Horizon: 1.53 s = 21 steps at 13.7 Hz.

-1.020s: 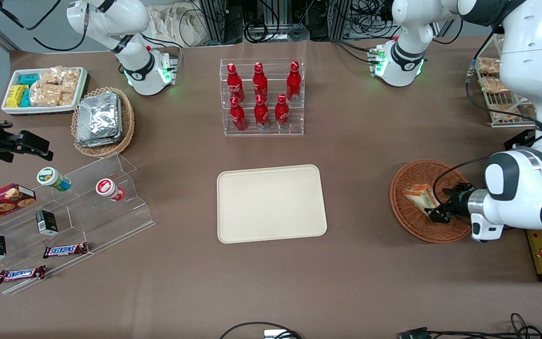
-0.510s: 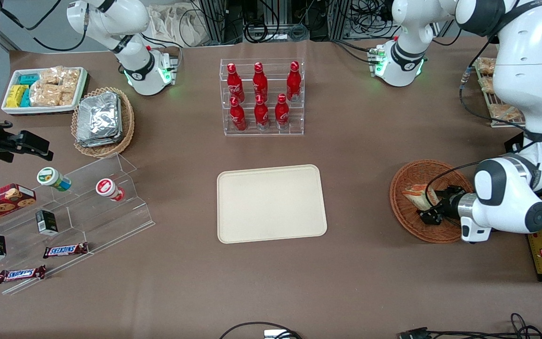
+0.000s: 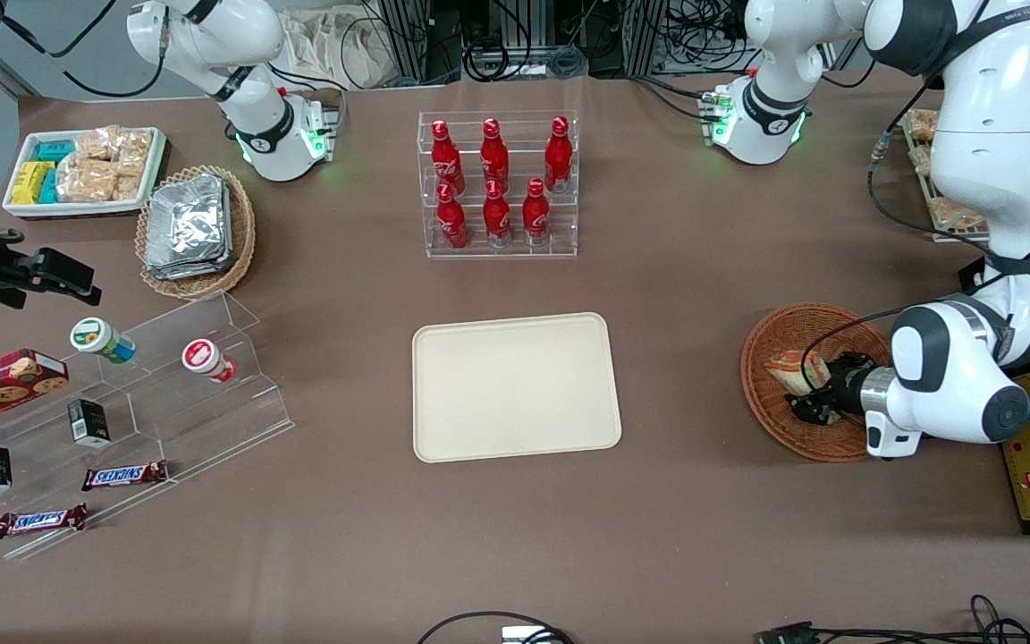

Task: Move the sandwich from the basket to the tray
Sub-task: 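Lower the left gripper and close it on the wrapped sandwich, then lift the sandwich and carry it with the left gripper to the tray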

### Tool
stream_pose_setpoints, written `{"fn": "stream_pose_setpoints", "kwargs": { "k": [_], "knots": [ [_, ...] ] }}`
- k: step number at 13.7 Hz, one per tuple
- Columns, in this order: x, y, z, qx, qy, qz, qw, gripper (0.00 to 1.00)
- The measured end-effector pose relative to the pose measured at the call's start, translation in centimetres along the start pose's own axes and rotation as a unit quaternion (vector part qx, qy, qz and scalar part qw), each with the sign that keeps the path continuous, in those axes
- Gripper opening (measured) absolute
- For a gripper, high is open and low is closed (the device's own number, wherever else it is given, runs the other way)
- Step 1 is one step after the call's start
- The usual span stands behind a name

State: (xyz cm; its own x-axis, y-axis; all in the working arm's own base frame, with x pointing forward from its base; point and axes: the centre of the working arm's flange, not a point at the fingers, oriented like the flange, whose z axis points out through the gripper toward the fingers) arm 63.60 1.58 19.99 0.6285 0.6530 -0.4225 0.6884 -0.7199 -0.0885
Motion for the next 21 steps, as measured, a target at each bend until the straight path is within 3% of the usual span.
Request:
{"fn": "stream_pose_setpoints", "kwargs": {
  "k": [3, 5, 9, 11, 16, 21],
  "knots": [
    [-0.3, 0.2, -0.4, -0.002, 0.002, 0.003, 1.0, 0.43],
    [-0.9, 0.4, -1.4, -0.004, 0.006, 0.008, 0.9999, 0.32],
    [-4.0, 0.6, -5.8, 0.001, 0.007, 0.042, 0.9991, 0.29],
    [-6.9, 1.3, -8.8, 0.002, 0.019, 0.095, 0.9952, 0.31],
    [-17.4, 7.5, -11.4, 0.041, 0.075, 0.233, 0.9687, 0.26],
    [-26.7, 14.1, -8.3, 0.066, 0.083, 0.318, 0.9421, 0.26]
  ]
}}
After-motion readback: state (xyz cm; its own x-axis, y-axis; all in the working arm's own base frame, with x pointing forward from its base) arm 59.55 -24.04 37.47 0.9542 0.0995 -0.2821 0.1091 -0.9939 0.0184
